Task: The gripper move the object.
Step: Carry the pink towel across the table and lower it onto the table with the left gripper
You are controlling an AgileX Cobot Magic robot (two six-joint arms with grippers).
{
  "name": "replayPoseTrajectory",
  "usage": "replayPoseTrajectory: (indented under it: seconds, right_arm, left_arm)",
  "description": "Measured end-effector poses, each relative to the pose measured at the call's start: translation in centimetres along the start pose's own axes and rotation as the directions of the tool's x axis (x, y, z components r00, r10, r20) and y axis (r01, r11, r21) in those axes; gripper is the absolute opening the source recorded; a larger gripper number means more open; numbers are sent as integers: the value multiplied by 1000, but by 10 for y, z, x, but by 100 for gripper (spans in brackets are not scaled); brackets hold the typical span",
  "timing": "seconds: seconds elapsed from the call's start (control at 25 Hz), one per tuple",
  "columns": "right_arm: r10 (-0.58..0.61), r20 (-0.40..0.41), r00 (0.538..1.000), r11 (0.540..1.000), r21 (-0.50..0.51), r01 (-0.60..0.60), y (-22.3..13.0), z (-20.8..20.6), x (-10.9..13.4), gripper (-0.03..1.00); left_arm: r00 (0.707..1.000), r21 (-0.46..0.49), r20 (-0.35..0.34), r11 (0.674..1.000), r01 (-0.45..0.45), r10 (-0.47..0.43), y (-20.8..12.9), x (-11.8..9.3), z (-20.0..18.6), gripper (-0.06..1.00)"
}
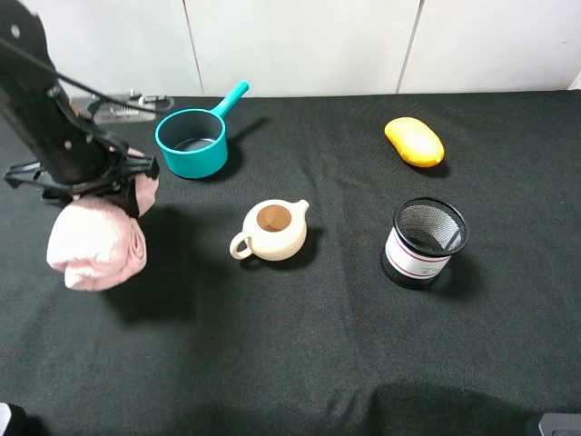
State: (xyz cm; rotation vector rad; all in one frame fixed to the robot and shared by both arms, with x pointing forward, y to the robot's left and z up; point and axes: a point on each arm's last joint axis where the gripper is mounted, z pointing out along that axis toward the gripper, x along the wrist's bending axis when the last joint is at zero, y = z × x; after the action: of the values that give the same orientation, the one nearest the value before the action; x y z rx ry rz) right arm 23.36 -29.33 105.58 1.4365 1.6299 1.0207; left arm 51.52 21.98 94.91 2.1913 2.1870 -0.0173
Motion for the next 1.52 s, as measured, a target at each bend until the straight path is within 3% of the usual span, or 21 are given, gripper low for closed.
replayPoseTrajectory:
  seconds: [0.44,0.8,1.04,1.24,1.52]
  right_arm:
    - [0,0,1000,1000,0,0,0,0,0,69]
    - [0,0,1000,1000,0,0,0,0,0,69]
    - [0,0,1000,1000,0,0,0,0,0,69]
    - [0,0,1000,1000,0,0,0,0,0,69]
    - [0,0,1000,1000,0,0,0,0,0,69]
  left_arm:
    - [989,-82,39,987,-137,141,33,-14,-53,50]
    - [983,-142,79,978,-156,168,49,-25,-85,50]
    - [972,-136,80,969,-209,221,72,-56,-93,50]
    - [963,-117,10,957,-266,269,90,-88,-94,50]
    - [950,-174,5,935,-308,313,115,-128,-88,50]
